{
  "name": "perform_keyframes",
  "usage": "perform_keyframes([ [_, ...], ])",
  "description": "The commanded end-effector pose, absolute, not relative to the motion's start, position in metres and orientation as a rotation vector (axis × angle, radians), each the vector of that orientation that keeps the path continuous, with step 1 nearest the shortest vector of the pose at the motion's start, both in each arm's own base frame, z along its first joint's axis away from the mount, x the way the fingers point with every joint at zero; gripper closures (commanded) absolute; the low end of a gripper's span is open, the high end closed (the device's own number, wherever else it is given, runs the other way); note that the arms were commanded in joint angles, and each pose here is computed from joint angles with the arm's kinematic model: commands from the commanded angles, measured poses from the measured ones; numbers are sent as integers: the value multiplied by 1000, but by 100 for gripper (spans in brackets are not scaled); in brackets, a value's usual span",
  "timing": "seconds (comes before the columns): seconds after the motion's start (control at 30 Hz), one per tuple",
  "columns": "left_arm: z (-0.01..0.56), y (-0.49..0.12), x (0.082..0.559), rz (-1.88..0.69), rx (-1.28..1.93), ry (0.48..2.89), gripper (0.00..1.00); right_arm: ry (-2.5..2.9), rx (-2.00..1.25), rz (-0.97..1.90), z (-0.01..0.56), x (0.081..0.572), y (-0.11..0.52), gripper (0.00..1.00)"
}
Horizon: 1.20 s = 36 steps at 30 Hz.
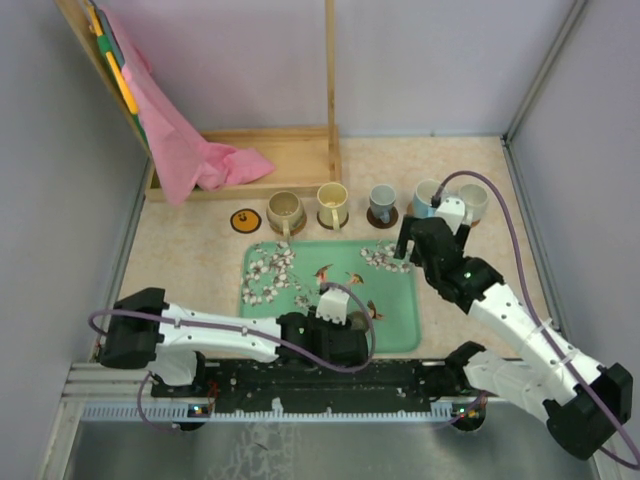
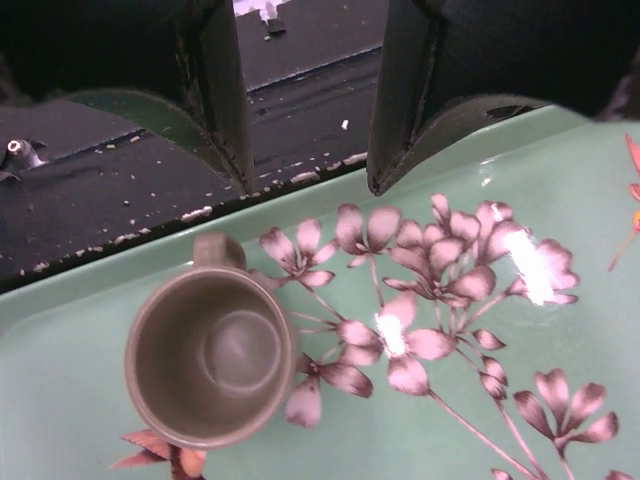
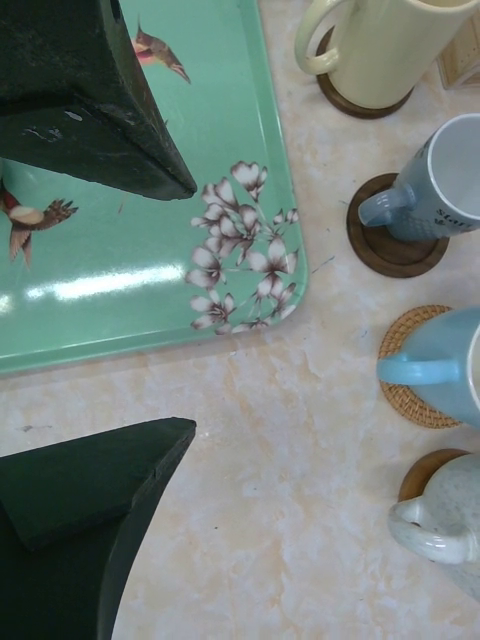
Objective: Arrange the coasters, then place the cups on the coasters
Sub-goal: Pick up the cup from the tray.
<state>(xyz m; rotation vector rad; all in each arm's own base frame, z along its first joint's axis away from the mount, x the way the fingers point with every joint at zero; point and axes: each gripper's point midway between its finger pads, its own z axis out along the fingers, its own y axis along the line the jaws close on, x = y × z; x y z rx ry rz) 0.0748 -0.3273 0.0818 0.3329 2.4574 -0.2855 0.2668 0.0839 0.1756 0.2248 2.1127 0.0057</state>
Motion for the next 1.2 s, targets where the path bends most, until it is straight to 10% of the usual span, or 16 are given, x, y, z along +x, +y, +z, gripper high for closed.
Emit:
perform_keyframes([
  [0.0,93,-338,68,-324,234,2417,45,2044,279,10,191,270,75,10],
  [1.17,67,-379,83,-259,288,2222,46,2045,280,18,195,258,68,10],
])
